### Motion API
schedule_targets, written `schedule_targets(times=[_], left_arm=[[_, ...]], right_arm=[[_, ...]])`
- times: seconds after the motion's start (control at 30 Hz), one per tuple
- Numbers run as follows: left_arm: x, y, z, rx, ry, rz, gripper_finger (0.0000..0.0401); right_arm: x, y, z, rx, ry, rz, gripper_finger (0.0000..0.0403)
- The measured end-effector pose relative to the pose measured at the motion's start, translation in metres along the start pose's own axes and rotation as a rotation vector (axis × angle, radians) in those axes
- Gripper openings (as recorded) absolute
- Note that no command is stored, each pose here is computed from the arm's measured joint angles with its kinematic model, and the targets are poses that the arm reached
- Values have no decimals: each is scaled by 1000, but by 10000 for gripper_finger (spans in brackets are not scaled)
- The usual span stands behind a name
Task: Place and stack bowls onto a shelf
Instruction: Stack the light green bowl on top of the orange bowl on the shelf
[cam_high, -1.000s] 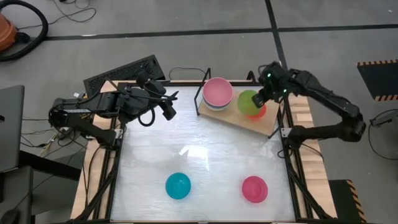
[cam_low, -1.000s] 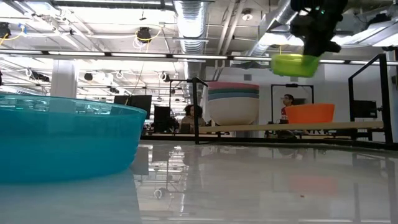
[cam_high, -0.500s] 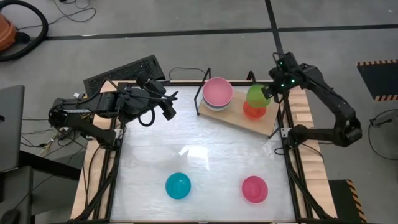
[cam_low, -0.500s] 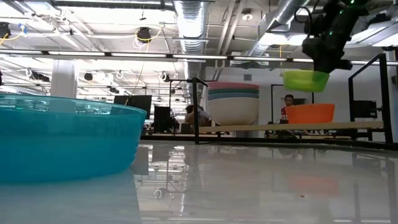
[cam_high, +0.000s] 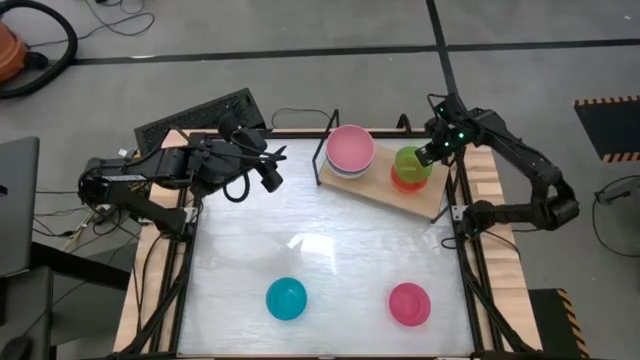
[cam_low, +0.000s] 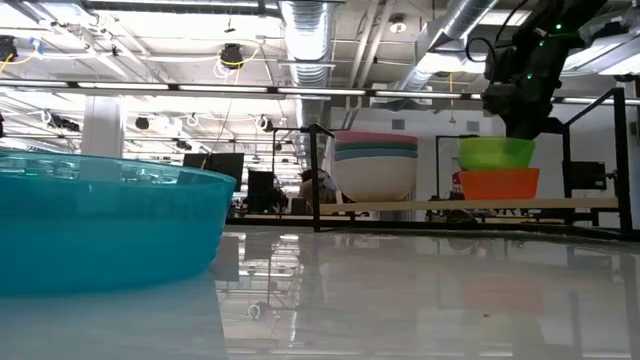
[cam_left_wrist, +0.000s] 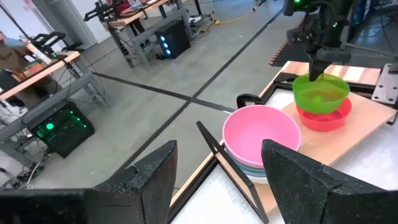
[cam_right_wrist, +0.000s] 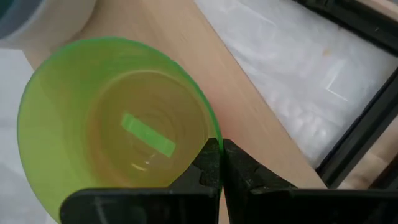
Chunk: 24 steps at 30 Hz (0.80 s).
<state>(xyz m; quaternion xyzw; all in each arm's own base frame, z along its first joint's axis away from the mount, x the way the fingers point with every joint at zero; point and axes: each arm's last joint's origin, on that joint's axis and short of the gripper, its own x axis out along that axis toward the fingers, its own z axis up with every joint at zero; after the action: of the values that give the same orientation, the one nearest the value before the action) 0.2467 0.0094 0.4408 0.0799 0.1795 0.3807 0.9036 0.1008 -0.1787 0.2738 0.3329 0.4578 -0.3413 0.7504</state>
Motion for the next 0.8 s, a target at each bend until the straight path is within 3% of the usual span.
schedule_targets(times=[0.43, 0.8], left_arm=[[1, 1, -1, 2, 8, 6, 222], [1, 1, -1, 0, 8, 6, 222]], right_arm=[[8, -1, -3, -3, 19, 0, 24], [3, 3, 1, -111, 8, -4, 24]])
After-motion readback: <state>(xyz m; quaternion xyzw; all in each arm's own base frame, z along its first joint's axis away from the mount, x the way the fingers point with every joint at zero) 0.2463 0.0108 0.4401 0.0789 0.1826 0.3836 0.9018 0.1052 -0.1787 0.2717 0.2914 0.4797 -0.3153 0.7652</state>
